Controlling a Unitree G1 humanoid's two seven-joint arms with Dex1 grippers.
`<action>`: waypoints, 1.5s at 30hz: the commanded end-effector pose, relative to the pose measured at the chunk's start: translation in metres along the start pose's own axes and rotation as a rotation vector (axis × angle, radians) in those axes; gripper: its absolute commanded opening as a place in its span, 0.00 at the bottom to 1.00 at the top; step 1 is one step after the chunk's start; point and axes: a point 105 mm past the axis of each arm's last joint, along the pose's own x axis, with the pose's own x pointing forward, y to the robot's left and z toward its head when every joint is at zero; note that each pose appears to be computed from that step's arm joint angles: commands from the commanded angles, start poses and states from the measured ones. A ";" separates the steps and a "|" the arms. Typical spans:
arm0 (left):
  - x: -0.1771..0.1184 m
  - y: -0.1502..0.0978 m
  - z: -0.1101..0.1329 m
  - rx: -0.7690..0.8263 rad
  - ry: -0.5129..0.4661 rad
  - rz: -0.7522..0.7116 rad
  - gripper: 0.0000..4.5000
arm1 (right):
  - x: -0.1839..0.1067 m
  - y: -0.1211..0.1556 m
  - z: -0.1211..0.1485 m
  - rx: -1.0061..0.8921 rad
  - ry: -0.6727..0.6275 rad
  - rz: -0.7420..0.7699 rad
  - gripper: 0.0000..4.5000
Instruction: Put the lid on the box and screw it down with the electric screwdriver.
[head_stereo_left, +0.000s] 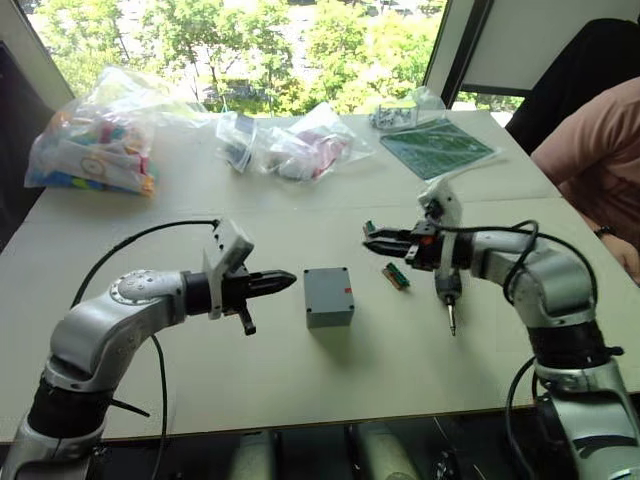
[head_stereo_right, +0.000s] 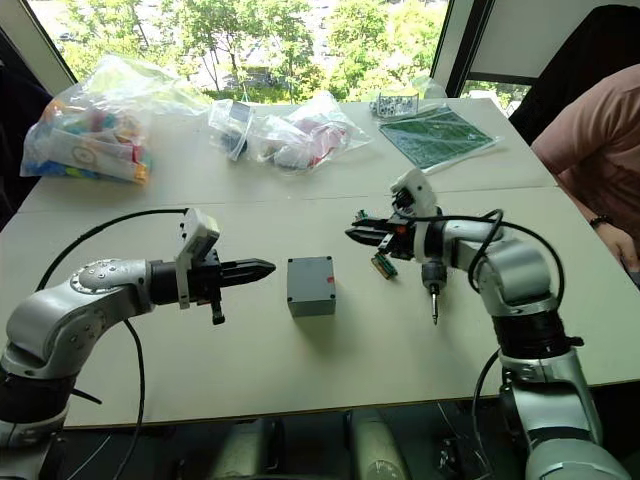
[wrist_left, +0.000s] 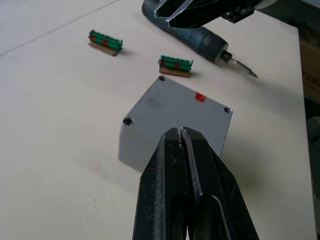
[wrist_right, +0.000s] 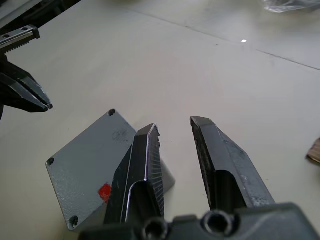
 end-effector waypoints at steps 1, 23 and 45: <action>-0.005 -0.013 0.025 0.112 -0.018 -0.086 0.00 | -0.032 -0.018 0.012 0.083 0.116 -0.110 0.59; -0.011 -0.047 0.004 0.209 0.086 -0.176 0.00 | -0.028 -0.047 -0.072 0.641 0.731 -0.344 1.00; -0.023 -0.017 -0.009 0.157 0.140 -0.073 0.00 | -0.020 -0.096 0.017 0.462 0.254 -0.387 0.39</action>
